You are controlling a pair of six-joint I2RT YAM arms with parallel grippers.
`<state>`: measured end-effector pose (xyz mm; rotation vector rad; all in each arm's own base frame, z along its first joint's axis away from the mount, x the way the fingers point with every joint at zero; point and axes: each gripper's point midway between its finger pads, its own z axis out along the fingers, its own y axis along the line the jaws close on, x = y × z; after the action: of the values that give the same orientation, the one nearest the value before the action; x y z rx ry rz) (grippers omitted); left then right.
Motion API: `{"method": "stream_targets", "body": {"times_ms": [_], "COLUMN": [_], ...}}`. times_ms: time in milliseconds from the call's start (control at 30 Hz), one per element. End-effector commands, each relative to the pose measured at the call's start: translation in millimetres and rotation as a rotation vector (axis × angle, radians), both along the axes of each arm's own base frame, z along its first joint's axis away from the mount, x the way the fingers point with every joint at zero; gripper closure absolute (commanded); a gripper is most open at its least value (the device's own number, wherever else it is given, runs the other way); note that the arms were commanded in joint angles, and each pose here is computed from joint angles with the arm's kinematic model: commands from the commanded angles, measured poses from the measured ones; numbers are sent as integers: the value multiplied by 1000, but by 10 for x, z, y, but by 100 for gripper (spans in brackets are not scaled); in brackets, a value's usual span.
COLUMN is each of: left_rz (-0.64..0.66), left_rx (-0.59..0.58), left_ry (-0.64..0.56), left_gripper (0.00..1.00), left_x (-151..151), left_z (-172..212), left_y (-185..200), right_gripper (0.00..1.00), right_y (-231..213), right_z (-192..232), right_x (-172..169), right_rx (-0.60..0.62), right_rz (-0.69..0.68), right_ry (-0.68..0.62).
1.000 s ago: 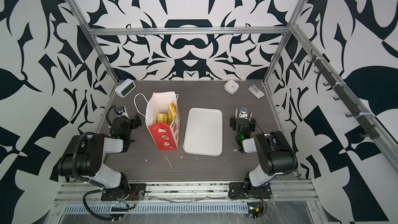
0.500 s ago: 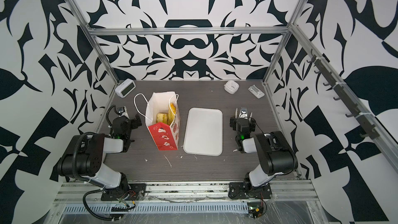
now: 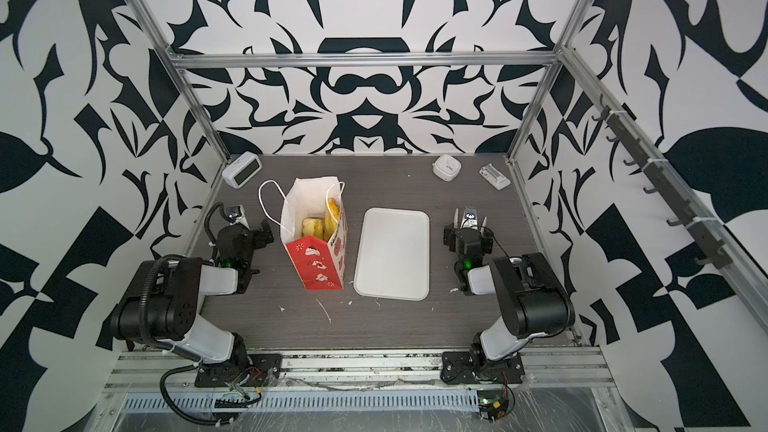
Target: Take the fake bread out of the paper bag
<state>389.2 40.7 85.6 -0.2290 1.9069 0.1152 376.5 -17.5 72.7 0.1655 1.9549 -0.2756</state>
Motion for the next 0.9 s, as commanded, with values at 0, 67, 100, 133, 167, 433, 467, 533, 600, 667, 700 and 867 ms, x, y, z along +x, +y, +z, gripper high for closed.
{"method": "stream_targets", "body": {"times_ms": [0, 67, 100, 133, 167, 433, 467, 533, 600, 667, 700, 867], "left_rz": [-4, 15, 29, 46, 67, 91, 94, 87, 84, 56, 41, -195], "left_rx": [-6, 1, 2, 0, -3, -42, -71, -137, -225, -328, -373, -563], "left_ry": [-21, -35, -41, -45, -47, -191, -213, -231, -233, -208, -188, -42], "left_gripper": [1, 1, 0, 1, 1, 0, 0, 2, 4, 6, 7, 14], "left_x": [32, 29, 18, -7, -43, -245, -285, -378, -497, -654, -734, -1247], "left_z": [60, 98, 147, 212, 277, 1299, 1460, 1714, 1941, 2118, 2159, 2264], "left_y": [-1, 36, 57, 81, 113, 43, 15, -62, -141, -245, -294, -791], "right_gripper": [0, 0, 0, 1, 2, 5, 5, 5, 5, 4, 4, 0], "right_y": [-6, -9, -8, -2, -10, 102, 158, 296, 435, 559, 589, 707], "right_z": [122, 155, 186, 209, 243, 591, 650, 762, 912, 1042, 1129, 1388], "right_x": [27, 18, 10, -3, -19, -67, -63, -74, -109, -182, -211, -507], "right_rx": [-7, -3, -4, -6, -7, -95, -108, -87, -27, 51, 83, 151], "right_rz": [-7, -14, -16, -17, -22, -41, -37, -11, 23, 63, 72, 151], "right_ry": [-49, -64, -71, -72, -78, -77, -65, -56, -46, -12, -4, 96]}}
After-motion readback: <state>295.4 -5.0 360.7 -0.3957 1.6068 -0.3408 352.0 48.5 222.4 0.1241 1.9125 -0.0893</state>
